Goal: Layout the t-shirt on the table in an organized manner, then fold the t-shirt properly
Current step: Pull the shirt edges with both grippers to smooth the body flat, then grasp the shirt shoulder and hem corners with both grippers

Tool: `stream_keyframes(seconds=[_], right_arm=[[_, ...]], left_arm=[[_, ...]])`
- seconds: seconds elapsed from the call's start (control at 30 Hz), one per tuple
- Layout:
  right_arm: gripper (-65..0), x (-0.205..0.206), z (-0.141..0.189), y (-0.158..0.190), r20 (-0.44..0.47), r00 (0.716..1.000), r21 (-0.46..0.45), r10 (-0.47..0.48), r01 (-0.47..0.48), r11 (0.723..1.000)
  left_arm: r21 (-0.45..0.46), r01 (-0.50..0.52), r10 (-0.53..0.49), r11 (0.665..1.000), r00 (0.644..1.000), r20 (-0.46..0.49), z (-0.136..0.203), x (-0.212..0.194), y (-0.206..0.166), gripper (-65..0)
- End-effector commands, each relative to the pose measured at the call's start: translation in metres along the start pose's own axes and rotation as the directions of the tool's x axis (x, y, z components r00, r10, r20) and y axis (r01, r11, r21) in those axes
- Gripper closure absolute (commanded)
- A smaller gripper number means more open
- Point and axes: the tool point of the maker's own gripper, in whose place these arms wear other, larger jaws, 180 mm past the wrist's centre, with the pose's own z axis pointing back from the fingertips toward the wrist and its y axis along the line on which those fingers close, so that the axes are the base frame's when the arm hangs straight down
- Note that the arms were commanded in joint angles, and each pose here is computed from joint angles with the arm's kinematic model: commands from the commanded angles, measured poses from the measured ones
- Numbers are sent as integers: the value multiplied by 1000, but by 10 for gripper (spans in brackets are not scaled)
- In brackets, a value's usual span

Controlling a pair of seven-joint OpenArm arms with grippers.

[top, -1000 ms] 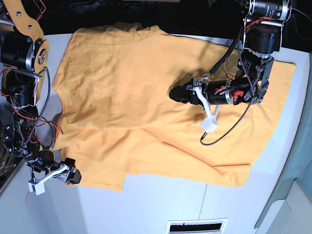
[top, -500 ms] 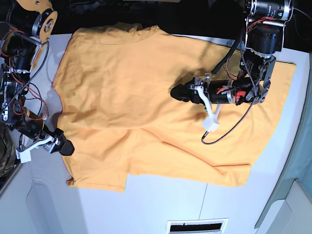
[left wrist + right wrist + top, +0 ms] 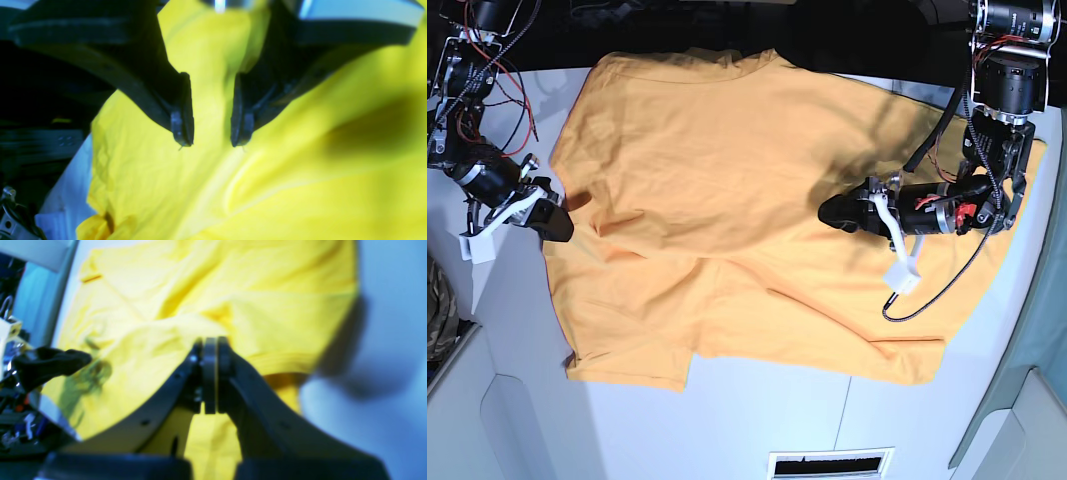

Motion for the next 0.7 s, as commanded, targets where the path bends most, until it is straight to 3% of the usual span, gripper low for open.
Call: stream_keyframes(seconds=[0.0, 0.13, 0.33, 0.53, 0.67], right_arm=[[0, 8, -1, 10, 21, 1000, 33, 22, -23, 999], [0, -32, -18, 27, -111, 991, 55, 79, -74, 996], [0, -96, -33, 32, -332, 923, 67, 194, -182, 981], [0, -111, -26, -23, -376, 910, -35, 174, -202, 979], [0, -99, -20, -62, -375, 916, -106, 144, -197, 975]], left_arm=[[-5, 40, -39, 999, 998, 56, 10, 23, -2, -209], [74, 72, -76, 995, 995, 59, 32, 28, 19, -209], [200, 83, -90, 976, 996, 24, 71, 21, 60, -209], [261, 18, -8, 965, 999, -39, 93, -11, 90, -209], [207, -38, 47, 978, 998, -41, 87, -28, 79, -209]])
